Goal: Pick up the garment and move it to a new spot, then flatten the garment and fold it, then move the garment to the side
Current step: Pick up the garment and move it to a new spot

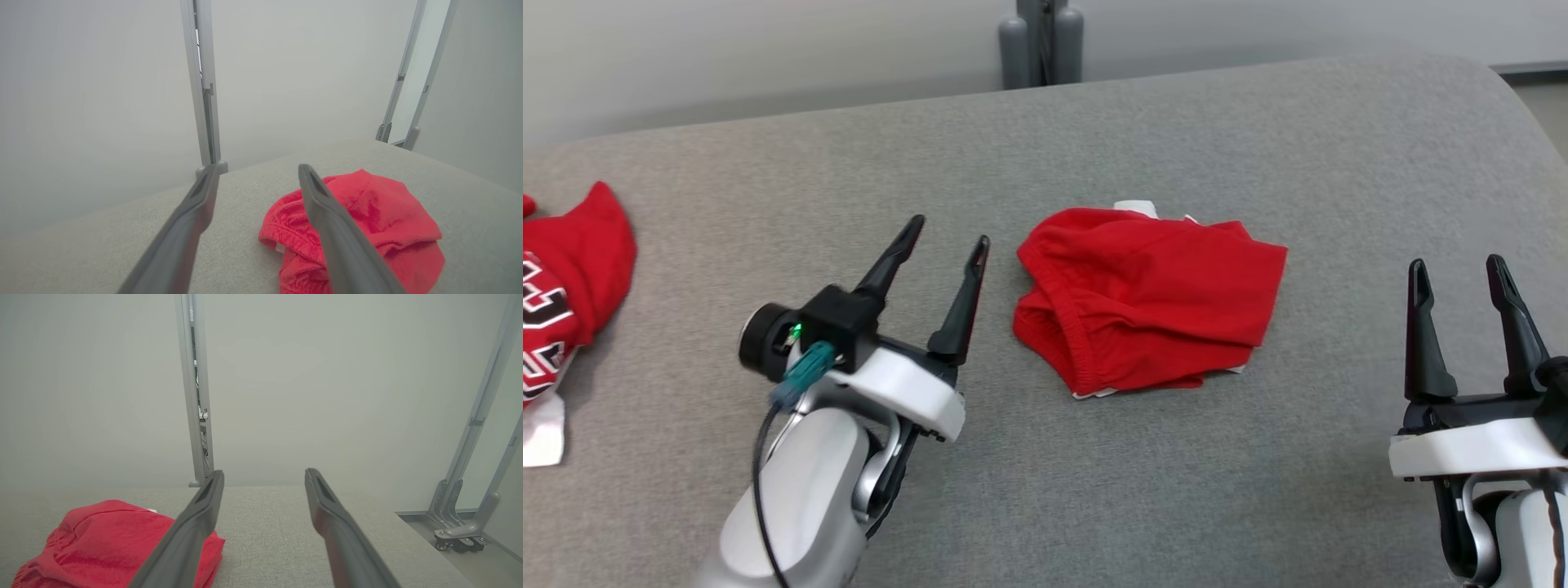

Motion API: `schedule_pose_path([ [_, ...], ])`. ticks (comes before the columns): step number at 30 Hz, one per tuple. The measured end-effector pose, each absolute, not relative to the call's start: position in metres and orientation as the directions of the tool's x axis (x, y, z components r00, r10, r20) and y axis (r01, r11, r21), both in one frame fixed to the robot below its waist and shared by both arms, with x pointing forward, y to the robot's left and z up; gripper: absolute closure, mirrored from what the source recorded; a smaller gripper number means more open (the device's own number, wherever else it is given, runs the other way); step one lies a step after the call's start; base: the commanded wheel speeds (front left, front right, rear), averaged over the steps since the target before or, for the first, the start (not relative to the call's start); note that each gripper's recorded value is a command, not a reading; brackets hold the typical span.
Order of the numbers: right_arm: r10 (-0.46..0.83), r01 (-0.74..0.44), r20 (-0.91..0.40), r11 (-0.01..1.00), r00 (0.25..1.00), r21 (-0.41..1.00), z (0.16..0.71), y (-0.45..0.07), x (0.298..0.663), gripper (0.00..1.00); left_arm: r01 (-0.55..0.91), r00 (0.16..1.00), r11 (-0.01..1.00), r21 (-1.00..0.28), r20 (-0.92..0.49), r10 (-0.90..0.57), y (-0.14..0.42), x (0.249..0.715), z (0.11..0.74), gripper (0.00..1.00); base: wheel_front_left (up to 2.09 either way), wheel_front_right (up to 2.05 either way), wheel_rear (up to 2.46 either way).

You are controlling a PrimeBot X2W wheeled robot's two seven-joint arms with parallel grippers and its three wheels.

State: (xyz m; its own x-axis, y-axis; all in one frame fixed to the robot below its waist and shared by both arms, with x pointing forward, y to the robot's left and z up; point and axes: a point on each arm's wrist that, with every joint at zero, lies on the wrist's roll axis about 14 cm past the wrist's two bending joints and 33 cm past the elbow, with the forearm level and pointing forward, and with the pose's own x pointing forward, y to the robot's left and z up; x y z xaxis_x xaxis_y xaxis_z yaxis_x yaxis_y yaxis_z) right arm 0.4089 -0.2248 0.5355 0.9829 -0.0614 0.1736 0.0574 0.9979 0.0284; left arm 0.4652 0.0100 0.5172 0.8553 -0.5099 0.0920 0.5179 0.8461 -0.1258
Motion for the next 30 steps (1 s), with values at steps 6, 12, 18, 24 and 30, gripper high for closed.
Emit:
schedule_pose_path([
  [6, -0.013, 0.007, 0.193, 1.000, 0.981, 0.030, 0.542, -0.207, 0.411, 0.00, 0.344, 0.932, 0.923, -0.174, 0.184, -0.313, 0.065, 0.458, 0.545, 0.00, 0.00, 0.00, 0.00],
  [12, 0.030, -0.034, 0.194, 0.999, 0.981, 0.019, 0.542, -0.193, 0.410, 0.00, 0.217, 0.957, 0.962, -0.164, 0.232, -0.176, 0.103, 0.437, 0.555, 0.00, 0.00, 0.00, 0.00],
  [18, 0.030, -0.036, 0.203, 0.999, 0.979, 0.026, 0.544, -0.192, 0.404, 0.00, 0.143, 0.972, 0.980, -0.140, 0.207, -0.113, 0.121, 0.420, 0.544, 0.00, 0.00, 0.00, 0.00],
  [24, 0.041, -0.047, 0.194, 0.999, 0.980, 0.026, 0.542, -0.188, 0.398, 0.00, 0.127, 0.984, 0.974, -0.185, 0.149, -0.100, 0.119, 0.409, 0.526, 0.00, 0.00, 0.00, 0.00],
  [30, 0.047, -0.053, 0.194, 0.998, 0.980, 0.026, 0.542, -0.186, 0.397, 0.00, 0.108, 0.987, 0.973, -0.204, 0.143, -0.079, 0.124, 0.410, 0.525, 0.00, 0.00, 0.00, 0.00],
])
